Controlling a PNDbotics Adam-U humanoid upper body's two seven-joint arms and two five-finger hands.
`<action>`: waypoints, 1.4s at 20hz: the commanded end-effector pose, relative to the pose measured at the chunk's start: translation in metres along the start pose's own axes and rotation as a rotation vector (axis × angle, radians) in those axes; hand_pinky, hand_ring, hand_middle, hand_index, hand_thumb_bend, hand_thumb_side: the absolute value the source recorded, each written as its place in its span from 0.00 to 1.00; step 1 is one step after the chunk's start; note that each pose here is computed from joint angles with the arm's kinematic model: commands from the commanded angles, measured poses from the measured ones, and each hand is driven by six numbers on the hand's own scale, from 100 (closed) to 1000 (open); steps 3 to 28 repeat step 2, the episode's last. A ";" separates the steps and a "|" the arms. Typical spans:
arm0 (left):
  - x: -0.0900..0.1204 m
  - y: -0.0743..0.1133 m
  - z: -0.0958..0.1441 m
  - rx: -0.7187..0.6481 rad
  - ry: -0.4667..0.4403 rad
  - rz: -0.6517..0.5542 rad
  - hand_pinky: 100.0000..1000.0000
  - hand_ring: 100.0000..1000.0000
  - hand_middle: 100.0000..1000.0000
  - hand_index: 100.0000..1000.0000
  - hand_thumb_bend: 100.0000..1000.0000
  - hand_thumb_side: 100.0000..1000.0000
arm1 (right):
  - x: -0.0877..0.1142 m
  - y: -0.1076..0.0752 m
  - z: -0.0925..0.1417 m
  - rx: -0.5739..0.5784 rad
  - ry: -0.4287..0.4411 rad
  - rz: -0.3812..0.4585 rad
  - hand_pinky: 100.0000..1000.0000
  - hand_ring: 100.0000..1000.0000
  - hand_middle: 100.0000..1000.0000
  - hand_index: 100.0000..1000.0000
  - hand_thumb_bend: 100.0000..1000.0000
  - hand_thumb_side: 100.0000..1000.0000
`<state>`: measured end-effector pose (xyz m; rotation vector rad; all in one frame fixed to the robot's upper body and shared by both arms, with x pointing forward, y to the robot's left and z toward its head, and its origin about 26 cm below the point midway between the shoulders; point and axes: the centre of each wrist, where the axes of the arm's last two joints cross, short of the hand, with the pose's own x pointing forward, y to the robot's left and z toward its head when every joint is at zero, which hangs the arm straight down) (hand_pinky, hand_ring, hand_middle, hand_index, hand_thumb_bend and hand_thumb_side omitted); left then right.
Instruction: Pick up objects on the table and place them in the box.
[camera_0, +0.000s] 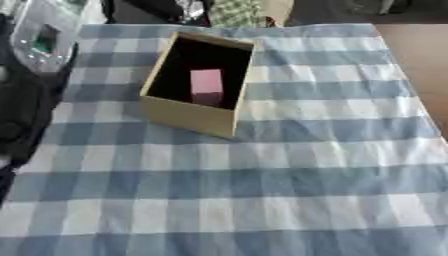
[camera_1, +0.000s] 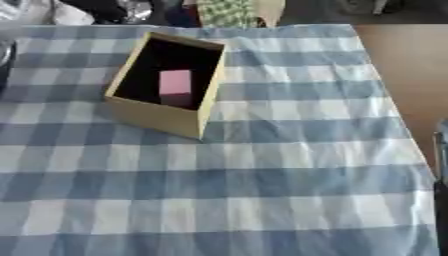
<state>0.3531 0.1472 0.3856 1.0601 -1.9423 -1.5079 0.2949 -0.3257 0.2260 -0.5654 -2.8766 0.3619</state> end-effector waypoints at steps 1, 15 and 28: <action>-0.002 0.031 0.037 0.190 0.015 -0.029 0.36 0.58 0.72 0.84 0.27 0.56 | 0.003 -0.009 -0.007 0.011 -0.033 0.036 0.76 0.57 0.55 0.75 0.00 0.71; -0.003 0.033 0.049 0.234 0.026 -0.025 0.37 0.59 0.73 0.84 0.26 0.59 | 0.003 -0.010 -0.007 0.010 -0.033 0.041 0.76 0.58 0.55 0.75 0.00 0.71; -0.003 0.033 0.049 0.234 0.026 -0.025 0.37 0.59 0.73 0.84 0.26 0.59 | 0.003 -0.010 -0.007 0.010 -0.033 0.041 0.76 0.58 0.55 0.75 0.00 0.71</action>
